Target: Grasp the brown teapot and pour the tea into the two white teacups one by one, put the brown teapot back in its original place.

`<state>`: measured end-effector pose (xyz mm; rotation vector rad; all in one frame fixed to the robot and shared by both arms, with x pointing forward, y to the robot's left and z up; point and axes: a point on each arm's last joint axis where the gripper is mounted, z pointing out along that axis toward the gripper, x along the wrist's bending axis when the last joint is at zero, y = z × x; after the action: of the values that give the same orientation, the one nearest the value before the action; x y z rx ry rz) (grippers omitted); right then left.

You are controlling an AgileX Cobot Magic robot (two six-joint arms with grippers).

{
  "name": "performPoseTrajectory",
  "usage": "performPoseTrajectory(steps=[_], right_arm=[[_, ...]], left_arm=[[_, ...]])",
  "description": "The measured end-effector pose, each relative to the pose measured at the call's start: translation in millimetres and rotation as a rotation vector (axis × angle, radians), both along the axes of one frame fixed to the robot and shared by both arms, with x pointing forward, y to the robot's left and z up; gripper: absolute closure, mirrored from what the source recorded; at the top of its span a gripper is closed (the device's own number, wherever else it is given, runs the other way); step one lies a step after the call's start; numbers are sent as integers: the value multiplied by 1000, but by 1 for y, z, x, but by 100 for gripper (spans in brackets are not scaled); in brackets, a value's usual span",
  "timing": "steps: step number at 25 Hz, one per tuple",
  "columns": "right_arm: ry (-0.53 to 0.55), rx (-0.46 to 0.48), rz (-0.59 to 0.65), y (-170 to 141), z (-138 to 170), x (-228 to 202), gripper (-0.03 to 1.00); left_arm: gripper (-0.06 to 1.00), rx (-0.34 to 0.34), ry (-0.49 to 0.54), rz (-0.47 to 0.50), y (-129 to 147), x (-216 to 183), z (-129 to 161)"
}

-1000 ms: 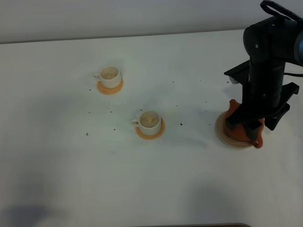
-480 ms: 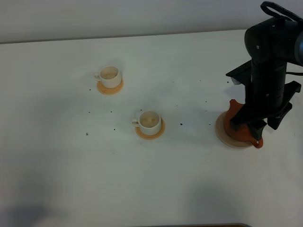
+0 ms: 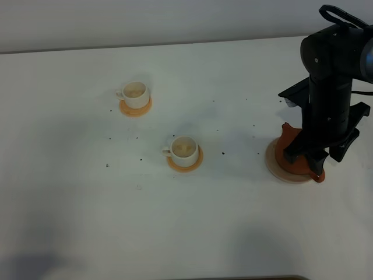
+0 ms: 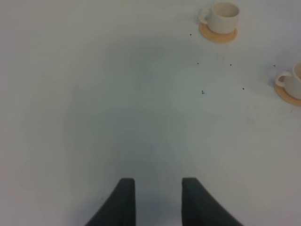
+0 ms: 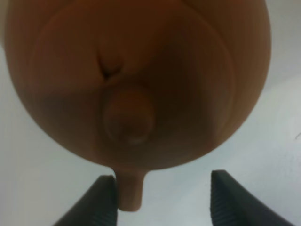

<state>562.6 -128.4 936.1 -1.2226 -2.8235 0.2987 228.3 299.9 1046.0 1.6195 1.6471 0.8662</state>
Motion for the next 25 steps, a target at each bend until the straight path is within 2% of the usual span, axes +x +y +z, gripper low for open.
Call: performPoseTrajectory(steps=[15,21,25], right_arm=[[-9,5,3,1,-6,2,56],[-3,5,5,1,-7,2,65],[1,2,5,1,-7,2,77]], left_arm=[[70,0,0,0,0,0,0],[70,0,0,0,0,0,0],[70,0,0,0,0,0,0]])
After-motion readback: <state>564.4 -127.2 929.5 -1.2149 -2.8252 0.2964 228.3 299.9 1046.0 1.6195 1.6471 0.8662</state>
